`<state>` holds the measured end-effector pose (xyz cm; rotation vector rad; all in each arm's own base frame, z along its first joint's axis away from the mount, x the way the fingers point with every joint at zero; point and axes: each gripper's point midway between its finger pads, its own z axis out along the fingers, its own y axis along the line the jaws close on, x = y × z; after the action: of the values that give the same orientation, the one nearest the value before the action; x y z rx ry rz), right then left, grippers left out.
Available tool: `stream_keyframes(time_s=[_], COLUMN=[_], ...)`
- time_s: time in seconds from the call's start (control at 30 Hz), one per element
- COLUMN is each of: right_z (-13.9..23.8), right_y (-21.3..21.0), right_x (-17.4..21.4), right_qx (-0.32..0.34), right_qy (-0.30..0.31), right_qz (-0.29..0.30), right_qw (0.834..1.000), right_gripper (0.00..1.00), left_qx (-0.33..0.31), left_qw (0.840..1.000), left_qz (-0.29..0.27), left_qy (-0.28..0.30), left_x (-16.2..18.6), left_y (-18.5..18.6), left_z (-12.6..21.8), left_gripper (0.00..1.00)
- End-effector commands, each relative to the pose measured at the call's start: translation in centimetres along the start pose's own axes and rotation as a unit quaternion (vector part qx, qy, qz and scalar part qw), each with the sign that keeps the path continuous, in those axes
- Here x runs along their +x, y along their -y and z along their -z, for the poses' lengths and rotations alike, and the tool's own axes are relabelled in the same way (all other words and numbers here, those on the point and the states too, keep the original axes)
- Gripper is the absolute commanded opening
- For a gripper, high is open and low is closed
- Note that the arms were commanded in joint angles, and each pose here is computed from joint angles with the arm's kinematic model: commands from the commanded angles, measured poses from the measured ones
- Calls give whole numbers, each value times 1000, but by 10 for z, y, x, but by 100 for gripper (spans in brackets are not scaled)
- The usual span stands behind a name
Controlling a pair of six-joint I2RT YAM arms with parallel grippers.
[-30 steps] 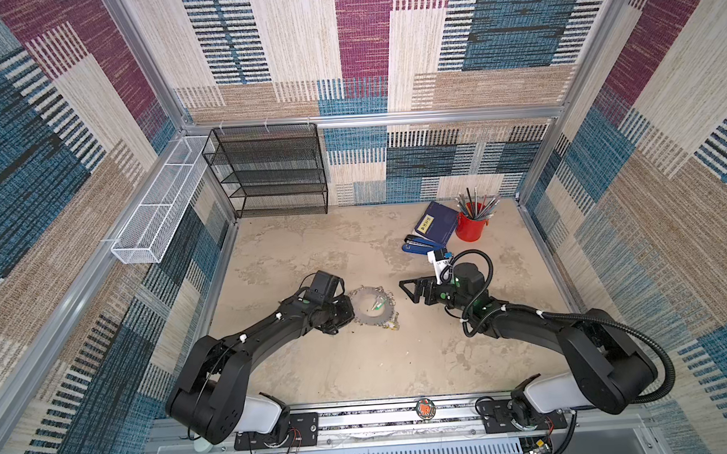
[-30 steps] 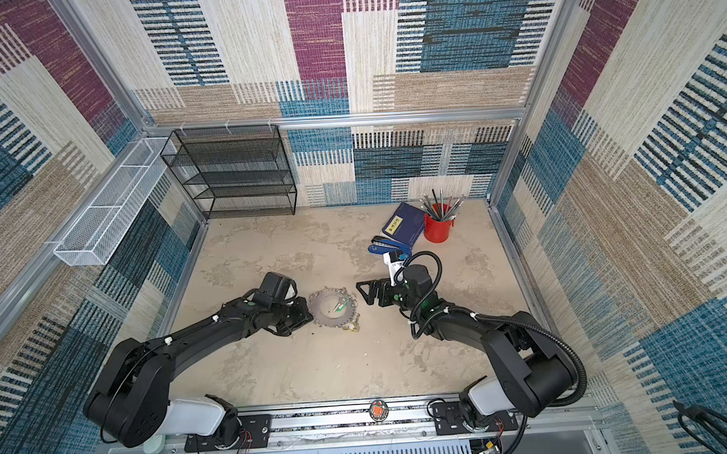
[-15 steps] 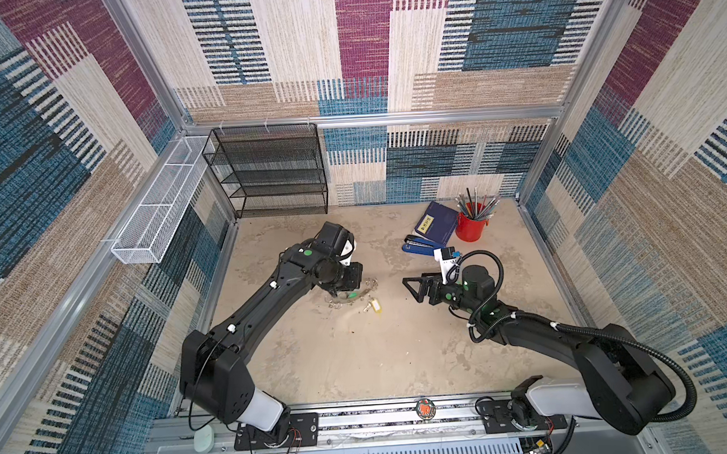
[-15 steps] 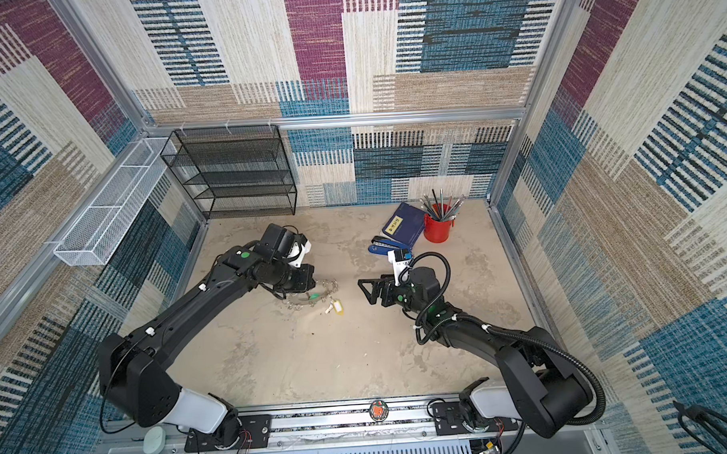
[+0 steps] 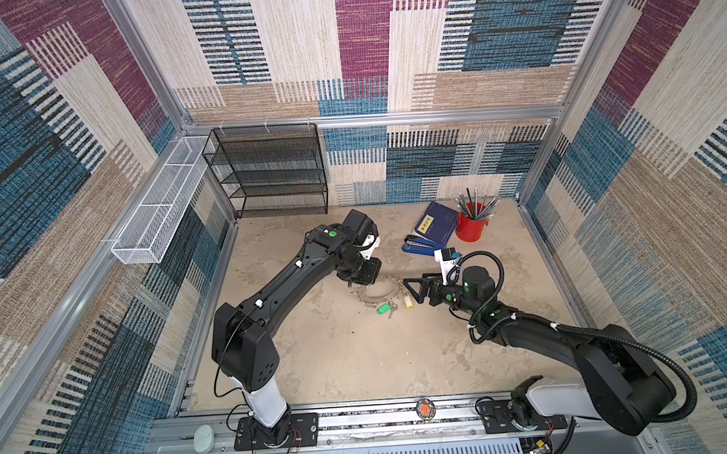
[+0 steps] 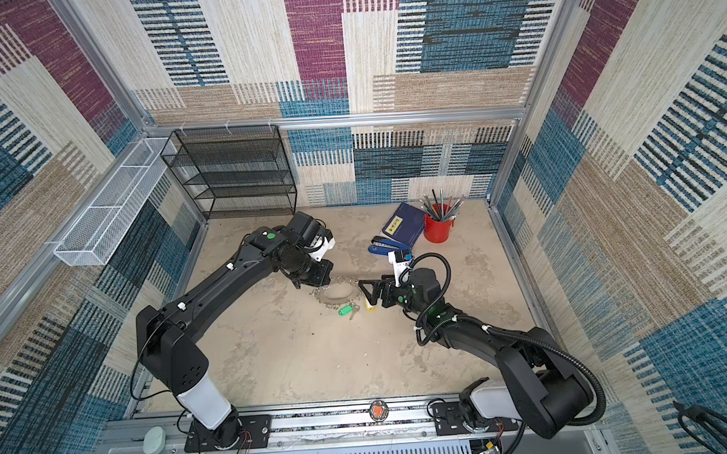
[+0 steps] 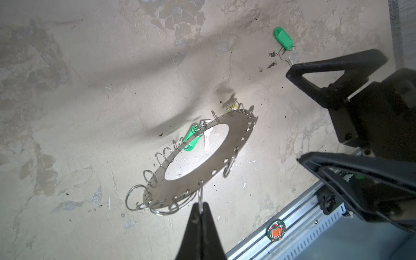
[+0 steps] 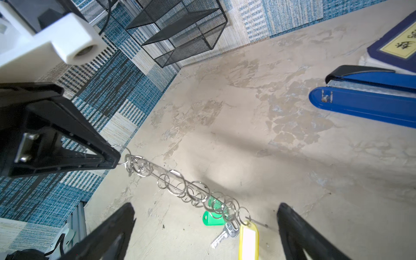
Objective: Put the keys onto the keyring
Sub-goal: 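Grasp the ring plate edge with the left gripper and lift it upright, then hold the plate up with the left gripper while the right gripper approaches its edge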
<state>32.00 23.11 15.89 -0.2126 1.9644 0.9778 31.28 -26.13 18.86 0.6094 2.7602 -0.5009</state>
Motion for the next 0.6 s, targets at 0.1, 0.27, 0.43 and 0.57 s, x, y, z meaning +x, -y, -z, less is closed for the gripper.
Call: stream_keyframes(time_s=[0.1,0.27,0.43,0.57], right_z=[-7,-15,-15,-14], right_y=[9,6,-4,-12], right_x=[1,9,11,12], right_qx=[15,-5,-37,-47], right_qy=[-1,-16,-17,-18], right_qz=[12,33,64,92], right_qw=[1000,999,997,994], right_gripper=[100,100,100,100], left_qx=[43,49,22,14], left_qw=[999,998,998,996], left_qz=[-22,-39,-63,-79], left_qy=[-5,-9,-20,-26], left_x=[-3,-1,6,9], left_y=[18,24,16,14], left_z=[-1,-2,4,11], left_gripper=[0,0,0,0])
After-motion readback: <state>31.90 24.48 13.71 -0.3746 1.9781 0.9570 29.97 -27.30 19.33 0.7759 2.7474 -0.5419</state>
